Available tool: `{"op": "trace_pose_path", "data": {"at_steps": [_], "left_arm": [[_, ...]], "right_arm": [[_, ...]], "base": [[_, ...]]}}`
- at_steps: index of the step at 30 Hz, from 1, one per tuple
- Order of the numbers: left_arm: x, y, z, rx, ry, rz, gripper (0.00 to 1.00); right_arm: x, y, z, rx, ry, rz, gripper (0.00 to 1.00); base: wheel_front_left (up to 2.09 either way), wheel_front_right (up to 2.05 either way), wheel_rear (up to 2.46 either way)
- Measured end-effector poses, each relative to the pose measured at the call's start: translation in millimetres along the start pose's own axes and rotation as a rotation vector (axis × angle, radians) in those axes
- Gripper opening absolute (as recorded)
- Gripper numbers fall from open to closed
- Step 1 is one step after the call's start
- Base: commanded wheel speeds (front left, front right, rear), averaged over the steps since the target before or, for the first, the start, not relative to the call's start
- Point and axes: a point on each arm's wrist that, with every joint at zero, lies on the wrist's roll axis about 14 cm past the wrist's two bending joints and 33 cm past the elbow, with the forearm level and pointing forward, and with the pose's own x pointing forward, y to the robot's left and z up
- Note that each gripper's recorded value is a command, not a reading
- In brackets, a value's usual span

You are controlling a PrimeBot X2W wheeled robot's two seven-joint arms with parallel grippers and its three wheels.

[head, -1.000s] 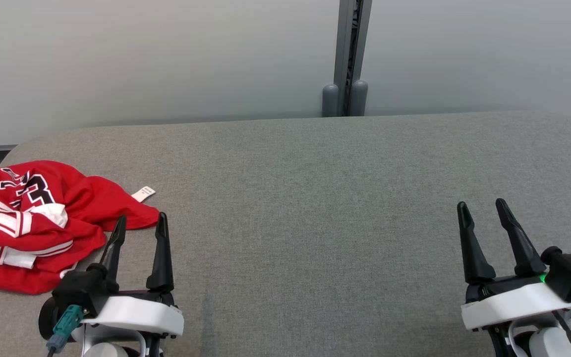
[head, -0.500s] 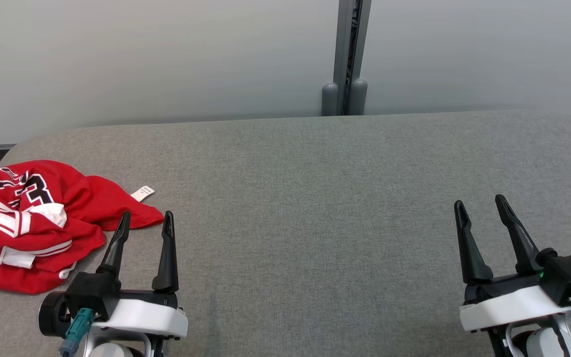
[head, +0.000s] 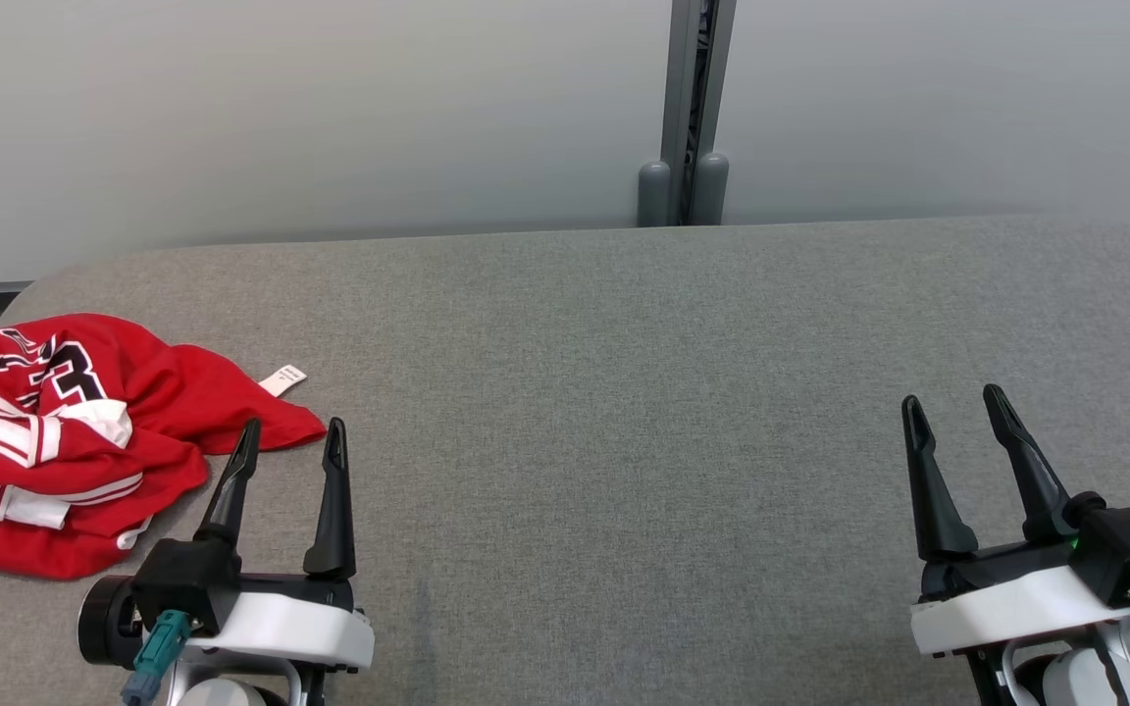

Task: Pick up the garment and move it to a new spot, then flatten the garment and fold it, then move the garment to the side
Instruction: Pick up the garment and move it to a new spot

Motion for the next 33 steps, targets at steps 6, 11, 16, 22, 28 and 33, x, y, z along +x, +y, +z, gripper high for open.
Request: {"op": "trace_pose_path", "data": {"at_steps": [6,11,16,22,28,33], "left_arm": [[-3,5,-1,0.002,0.005,0.014,1.00],[-6,12,-1,0.000,0.005,0.040,1.00],[-12,24,3,0.004,-0.001,0.076,1.00],[-25,44,5,0.014,-0.001,0.142,1.00],[-45,68,7,0.024,0.000,0.222,1.00],[-61,86,12,0.032,-0.011,0.285,1.00]], "right_arm": [[2,4,-1,0.005,0.000,0.012,1.00],[5,13,-2,0.015,0.003,0.035,1.00],[10,24,-5,0.035,0.007,0.067,1.00],[17,43,-11,0.061,0.020,0.119,1.00],[22,70,-17,0.091,0.037,0.191,1.00],[25,96,-23,0.120,0.057,0.261,1.00]], "base": [[0.00,0.00,0.00],[0.00,0.00,0.00],[0.00,0.00,0.00],[0.00,0.00,0.00],[0.00,0.00,0.00],[0.00,0.00,0.00]]}}
